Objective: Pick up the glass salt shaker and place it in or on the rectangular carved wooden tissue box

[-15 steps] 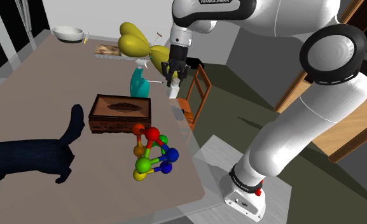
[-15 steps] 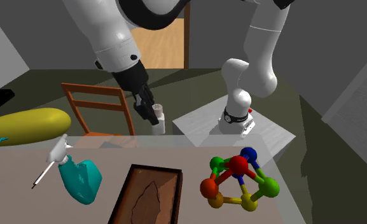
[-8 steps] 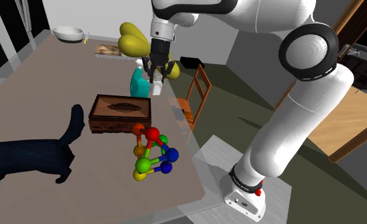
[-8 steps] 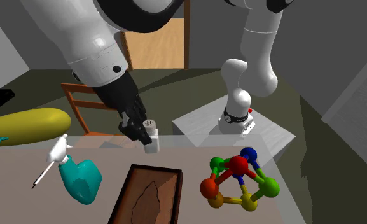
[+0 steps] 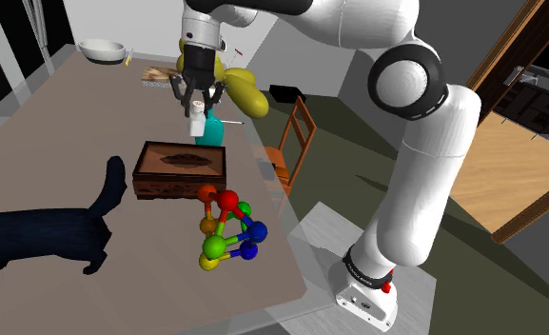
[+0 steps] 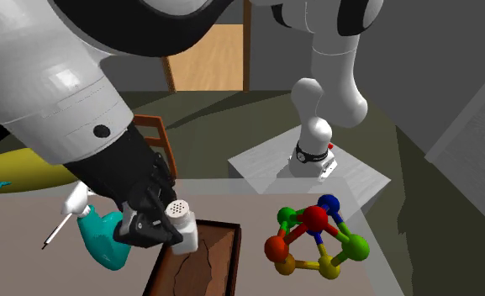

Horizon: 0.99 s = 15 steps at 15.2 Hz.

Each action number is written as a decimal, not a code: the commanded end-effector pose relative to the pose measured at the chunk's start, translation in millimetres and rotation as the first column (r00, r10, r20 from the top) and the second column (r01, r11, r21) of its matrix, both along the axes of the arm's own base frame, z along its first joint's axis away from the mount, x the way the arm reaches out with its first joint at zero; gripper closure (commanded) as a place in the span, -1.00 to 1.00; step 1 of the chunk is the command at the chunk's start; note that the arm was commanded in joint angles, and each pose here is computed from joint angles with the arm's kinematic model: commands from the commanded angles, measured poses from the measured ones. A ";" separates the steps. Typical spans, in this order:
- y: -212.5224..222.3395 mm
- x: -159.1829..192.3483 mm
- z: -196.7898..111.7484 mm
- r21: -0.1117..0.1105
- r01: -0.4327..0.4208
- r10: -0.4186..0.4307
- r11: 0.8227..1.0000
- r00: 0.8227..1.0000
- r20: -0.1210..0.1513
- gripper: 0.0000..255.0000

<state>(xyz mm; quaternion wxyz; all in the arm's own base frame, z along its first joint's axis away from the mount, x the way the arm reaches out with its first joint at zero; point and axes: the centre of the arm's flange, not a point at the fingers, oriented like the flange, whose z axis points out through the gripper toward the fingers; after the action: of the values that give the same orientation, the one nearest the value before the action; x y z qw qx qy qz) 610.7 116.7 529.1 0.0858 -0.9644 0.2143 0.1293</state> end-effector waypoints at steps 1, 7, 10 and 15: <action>26.0 19.4 0.4 0.001 0.001 -0.001 1.000 1.000 0.000 1.00; 26.0 19.4 -31.3 0.001 0.001 -0.001 1.000 1.000 0.000 1.00; 26.0 19.4 -47.1 0.001 0.001 -0.001 1.000 1.000 0.000 1.00; 26.0 19.4 -73.5 0.001 0.001 -0.001 1.000 1.000 0.000 1.00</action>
<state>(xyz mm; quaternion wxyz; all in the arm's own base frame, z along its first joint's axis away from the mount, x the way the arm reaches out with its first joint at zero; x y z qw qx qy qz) 630.2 141.7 460.2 0.0860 -0.9642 0.2146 0.1297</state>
